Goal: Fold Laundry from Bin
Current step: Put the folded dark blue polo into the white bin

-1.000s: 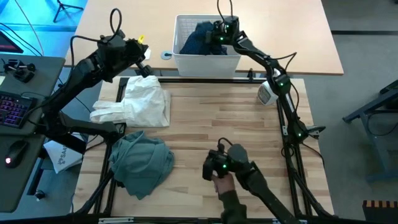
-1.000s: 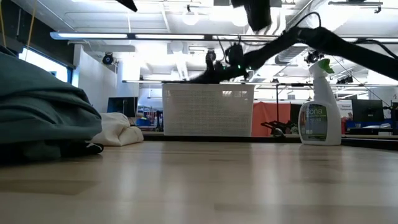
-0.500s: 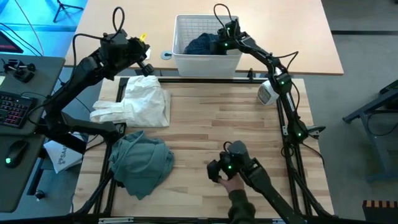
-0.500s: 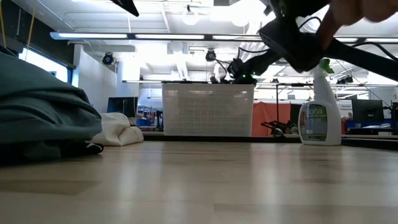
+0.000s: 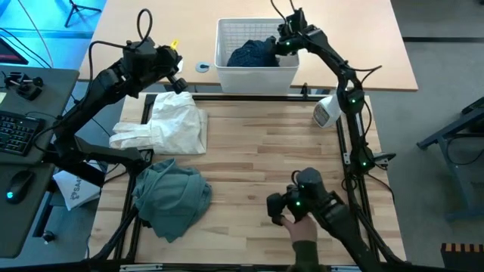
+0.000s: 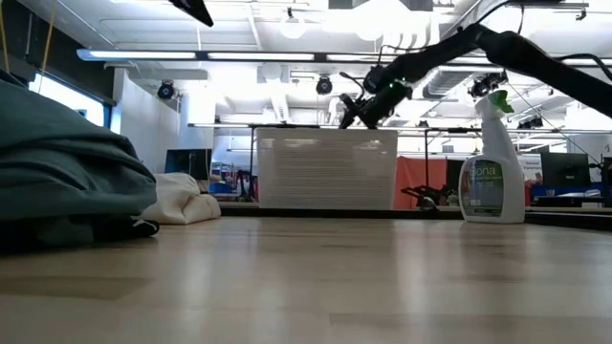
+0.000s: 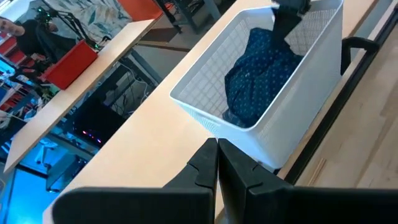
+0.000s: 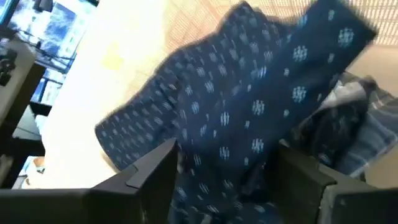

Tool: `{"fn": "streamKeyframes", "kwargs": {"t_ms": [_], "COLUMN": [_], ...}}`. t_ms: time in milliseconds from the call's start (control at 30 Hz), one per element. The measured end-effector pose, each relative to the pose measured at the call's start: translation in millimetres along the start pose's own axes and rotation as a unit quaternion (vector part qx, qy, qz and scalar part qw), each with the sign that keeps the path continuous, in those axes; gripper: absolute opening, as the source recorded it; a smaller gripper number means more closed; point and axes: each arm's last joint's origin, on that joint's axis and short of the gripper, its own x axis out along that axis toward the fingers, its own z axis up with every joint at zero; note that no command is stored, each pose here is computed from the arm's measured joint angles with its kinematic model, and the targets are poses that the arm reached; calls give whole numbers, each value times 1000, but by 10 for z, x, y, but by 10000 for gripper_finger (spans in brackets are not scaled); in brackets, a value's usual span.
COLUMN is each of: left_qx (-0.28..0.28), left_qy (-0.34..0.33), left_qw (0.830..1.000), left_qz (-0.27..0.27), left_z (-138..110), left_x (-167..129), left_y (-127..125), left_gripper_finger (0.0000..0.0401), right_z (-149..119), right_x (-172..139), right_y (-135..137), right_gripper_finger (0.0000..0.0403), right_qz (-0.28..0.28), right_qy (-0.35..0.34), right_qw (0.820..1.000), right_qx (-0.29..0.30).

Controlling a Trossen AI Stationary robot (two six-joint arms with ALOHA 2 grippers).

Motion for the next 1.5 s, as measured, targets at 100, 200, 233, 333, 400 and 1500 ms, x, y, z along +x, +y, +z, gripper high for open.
{"fn": "streamKeyframes", "kwargs": {"t_ms": [100,200,233,333,400,1500], "left_qx": [1,1,1,1,1,-2], "left_qy": [-2,-2,-2,-2,-2,-14], "left_qw": [1000,1000,1000,1000,1000,1000], "left_qz": [-7,-9,-9,-9,-9,-17], "left_z": [-1,-1,-1,-1,-1,7], "left_x": [0,0,0,0,0,27], "left_y": [-5,-6,-6,-6,-6,-24], "left_gripper_finger": [0,0,0,0,0,0], "right_z": [25,39,36,32,45,19], "right_x": [-152,-273,-285,-296,-272,71], "right_y": [136,313,379,561,658,470], "right_gripper_finger": [200,173,162,131,111,5], "right_qz": [-19,-69,-87,-119,-99,-125], "right_qy": [-23,-64,-78,-121,-140,-143], "right_qw": [1000,995,993,984,982,982], "right_qx": [-8,-23,-31,-53,-74,-25]}}
